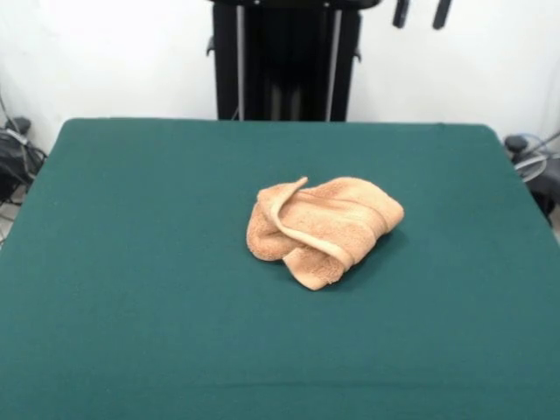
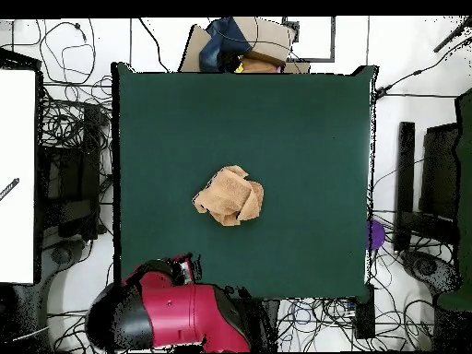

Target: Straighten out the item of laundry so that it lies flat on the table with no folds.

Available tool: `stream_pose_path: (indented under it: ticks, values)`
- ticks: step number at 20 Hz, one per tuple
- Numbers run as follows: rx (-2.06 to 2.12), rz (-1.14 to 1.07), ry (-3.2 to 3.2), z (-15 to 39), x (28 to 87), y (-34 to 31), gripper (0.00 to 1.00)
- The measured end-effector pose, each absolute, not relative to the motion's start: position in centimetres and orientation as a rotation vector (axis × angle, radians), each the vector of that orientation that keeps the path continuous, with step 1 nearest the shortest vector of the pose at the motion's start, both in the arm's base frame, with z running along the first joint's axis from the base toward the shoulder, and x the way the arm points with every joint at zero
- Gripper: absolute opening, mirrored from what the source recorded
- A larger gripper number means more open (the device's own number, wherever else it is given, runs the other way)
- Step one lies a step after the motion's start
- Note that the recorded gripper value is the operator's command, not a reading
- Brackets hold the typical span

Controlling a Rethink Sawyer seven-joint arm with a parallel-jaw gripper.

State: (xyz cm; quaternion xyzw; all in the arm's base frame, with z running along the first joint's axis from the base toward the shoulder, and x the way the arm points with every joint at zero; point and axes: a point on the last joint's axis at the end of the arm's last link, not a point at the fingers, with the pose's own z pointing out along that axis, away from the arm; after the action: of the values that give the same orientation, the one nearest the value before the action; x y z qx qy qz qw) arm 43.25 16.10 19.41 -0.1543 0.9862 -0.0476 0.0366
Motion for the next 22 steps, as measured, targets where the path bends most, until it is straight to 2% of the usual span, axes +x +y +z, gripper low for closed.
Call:
stream_pose_path:
  ticks: [17,22]
  values:
    - [-0.675,-0.432,2.873,11.9,38.6,14.9,1.0]
    - [-0.606,-0.491,2.808,10.6,39.0,13.5,1.0]
